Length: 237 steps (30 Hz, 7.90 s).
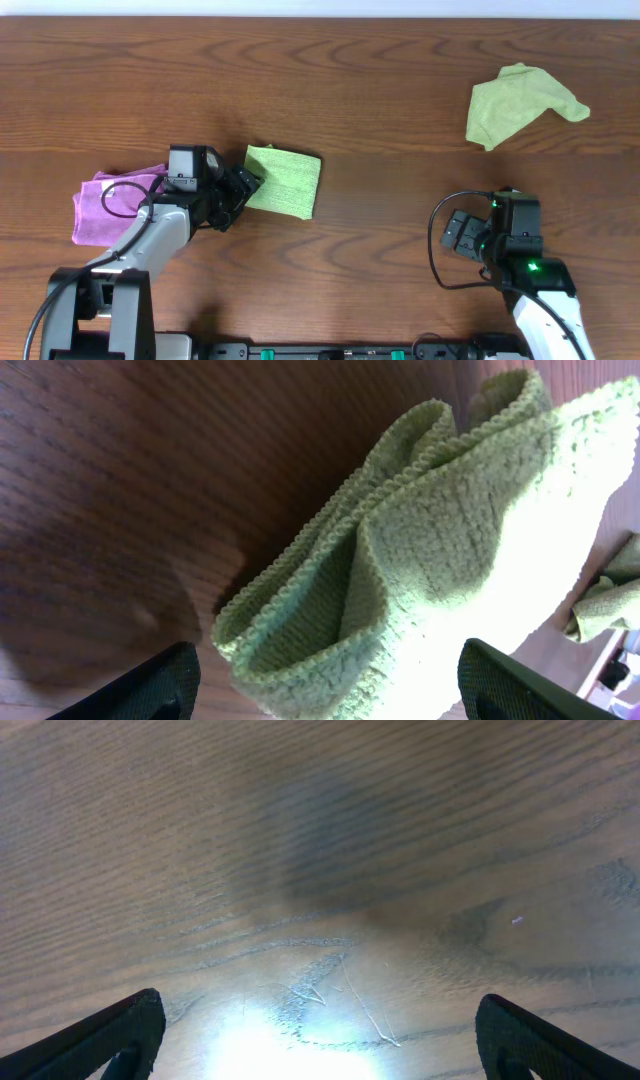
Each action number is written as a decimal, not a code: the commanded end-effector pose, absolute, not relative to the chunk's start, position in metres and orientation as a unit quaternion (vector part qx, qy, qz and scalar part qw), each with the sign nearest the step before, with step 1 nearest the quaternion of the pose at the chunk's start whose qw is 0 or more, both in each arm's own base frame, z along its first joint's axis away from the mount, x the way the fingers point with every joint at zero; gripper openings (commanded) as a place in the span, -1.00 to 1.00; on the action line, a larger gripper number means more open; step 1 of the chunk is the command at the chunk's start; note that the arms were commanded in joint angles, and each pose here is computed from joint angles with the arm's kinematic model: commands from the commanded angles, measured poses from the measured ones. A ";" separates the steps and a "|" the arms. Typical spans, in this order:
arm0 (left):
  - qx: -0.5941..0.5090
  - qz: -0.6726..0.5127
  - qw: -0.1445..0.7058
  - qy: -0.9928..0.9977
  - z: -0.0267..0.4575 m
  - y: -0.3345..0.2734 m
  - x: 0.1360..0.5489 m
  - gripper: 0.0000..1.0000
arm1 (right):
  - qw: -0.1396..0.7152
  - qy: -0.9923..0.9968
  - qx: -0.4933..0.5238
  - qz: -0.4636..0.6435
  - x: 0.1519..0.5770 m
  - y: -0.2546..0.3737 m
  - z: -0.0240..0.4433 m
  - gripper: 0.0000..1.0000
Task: Fold the cloth
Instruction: 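Move the left gripper to the folded cloth's left edge and grasp it, then lift the folded green cloth with the left gripper toward the pink towel, then lower the green cloth onto the pink towel with the left gripper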
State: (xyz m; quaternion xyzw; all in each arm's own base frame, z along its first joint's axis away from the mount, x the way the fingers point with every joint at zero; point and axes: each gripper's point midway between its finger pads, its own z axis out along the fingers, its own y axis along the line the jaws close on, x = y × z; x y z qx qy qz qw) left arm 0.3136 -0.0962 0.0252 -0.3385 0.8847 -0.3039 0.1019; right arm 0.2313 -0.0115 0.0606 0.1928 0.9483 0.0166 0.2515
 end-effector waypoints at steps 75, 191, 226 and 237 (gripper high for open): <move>-0.351 -0.249 0.126 0.894 0.004 -0.111 0.318 -0.88 | 0.255 0.946 0.199 0.011 0.231 -0.015 0.061 0.99; -0.381 -0.132 0.206 0.891 0.147 0.128 0.297 -0.88 | 0.255 0.946 0.199 0.011 0.231 -0.015 0.061 0.99; -0.459 -0.070 0.176 0.868 0.131 0.181 0.252 -0.88 | 0.255 0.946 0.199 0.011 0.231 -0.015 0.061 0.99; -0.470 -0.049 0.159 0.867 0.118 0.184 0.242 -0.88 | 0.255 0.946 0.199 0.011 0.231 -0.015 0.061 0.98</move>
